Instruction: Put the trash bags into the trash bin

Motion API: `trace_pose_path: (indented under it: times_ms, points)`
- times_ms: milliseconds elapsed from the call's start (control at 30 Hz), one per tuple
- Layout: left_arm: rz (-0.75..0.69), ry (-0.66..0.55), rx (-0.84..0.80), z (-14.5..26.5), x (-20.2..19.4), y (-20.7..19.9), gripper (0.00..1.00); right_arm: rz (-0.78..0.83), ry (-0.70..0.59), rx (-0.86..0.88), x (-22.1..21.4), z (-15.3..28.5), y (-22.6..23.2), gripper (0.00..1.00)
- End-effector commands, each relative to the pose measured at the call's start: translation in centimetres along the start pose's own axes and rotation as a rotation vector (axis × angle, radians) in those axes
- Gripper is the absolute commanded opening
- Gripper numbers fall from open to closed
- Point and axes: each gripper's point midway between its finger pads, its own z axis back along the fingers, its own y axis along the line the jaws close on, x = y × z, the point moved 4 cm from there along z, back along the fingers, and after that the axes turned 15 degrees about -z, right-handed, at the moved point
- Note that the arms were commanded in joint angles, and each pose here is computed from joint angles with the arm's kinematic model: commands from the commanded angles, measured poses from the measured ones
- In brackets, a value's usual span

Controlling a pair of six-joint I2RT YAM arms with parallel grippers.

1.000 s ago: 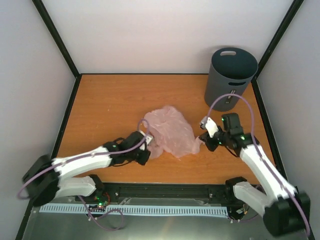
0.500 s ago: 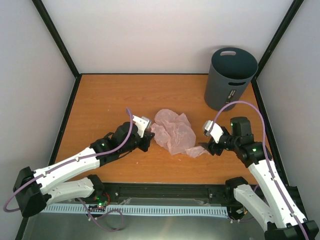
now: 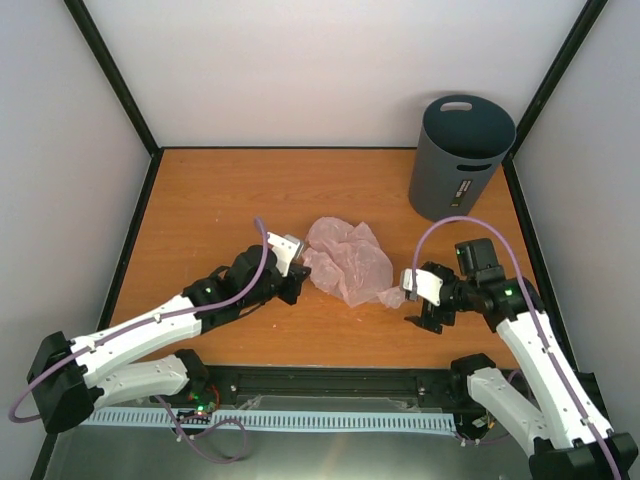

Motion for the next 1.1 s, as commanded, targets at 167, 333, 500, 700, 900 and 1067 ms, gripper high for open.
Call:
trace_pose_path:
  times_ms: [167, 333, 500, 700, 900, 1067]
  points:
    - [-0.025, -0.013, -0.027, -0.4, 0.2, -0.5, 0.01, -0.012, 0.025, -0.025, 1.2, -2.6, -3.8, 0.91]
    - [-0.024, 0.023, -0.028, -0.7, -1.0, -0.4, 0.01, -0.103, 0.011, 0.057, 1.3, -4.0, -3.7, 0.73]
    - [0.057, 0.084, -0.02, -0.3, -3.6, -0.1, 0.01, -0.274, 0.017, 0.046, 0.5, -4.6, -4.7, 0.04]
    - [0.183, 0.131, -0.021, 0.5, -7.1, 0.1, 0.01, -0.607, -0.066, -0.207, -1.2, -3.3, -9.9, 0.03]
    - [0.244, 0.185, 0.005, 0.1, -9.3, 0.5, 0.01, -0.722, -0.032, -0.273, -2.8, -4.0, -11.5, 0.03]
    - [0.221, 0.163, -0.032, -1.0, -8.9, 0.0, 0.34, -0.701, -0.031, -0.24, -3.0, -4.3, -10.9, 0.03]
